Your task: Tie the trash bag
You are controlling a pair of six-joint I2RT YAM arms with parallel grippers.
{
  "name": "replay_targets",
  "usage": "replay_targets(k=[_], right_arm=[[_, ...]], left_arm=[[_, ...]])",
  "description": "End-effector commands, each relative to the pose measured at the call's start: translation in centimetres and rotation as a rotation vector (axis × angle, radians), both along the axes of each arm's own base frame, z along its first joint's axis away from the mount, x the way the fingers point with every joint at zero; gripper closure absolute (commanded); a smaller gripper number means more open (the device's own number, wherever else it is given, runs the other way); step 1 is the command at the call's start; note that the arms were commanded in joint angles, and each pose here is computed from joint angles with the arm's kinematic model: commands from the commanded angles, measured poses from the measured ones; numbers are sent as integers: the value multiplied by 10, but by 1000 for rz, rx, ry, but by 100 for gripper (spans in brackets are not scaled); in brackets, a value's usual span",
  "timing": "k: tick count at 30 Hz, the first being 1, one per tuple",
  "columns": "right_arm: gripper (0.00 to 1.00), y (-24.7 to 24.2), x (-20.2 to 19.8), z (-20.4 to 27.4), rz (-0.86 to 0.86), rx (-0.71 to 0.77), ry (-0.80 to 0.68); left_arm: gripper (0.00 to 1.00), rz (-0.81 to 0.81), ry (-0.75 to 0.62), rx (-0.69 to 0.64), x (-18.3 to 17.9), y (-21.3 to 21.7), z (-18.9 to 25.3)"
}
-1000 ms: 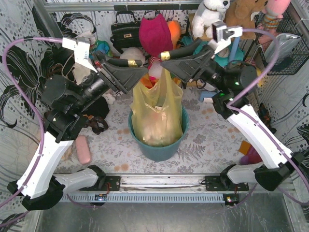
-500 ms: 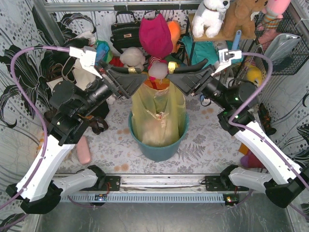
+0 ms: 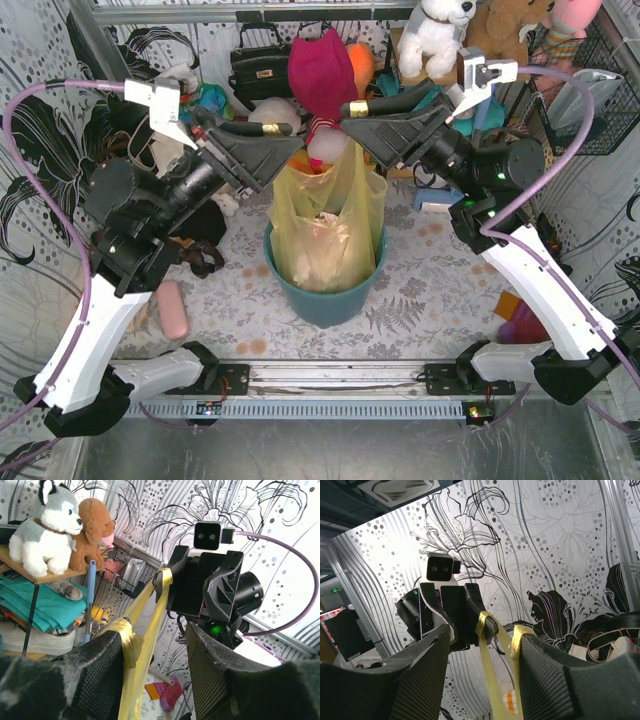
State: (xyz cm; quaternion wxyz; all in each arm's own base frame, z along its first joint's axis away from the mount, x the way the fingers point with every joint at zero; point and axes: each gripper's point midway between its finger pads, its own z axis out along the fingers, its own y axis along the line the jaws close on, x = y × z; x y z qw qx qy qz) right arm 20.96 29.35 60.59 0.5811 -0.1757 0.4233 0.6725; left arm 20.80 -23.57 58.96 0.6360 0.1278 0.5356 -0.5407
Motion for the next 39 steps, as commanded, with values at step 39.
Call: replay_targets(k=[39], right_arm=[[48,20,18,-67,53,-72,173]], left_arm=[[46,57,84,50,-5,16,-54]])
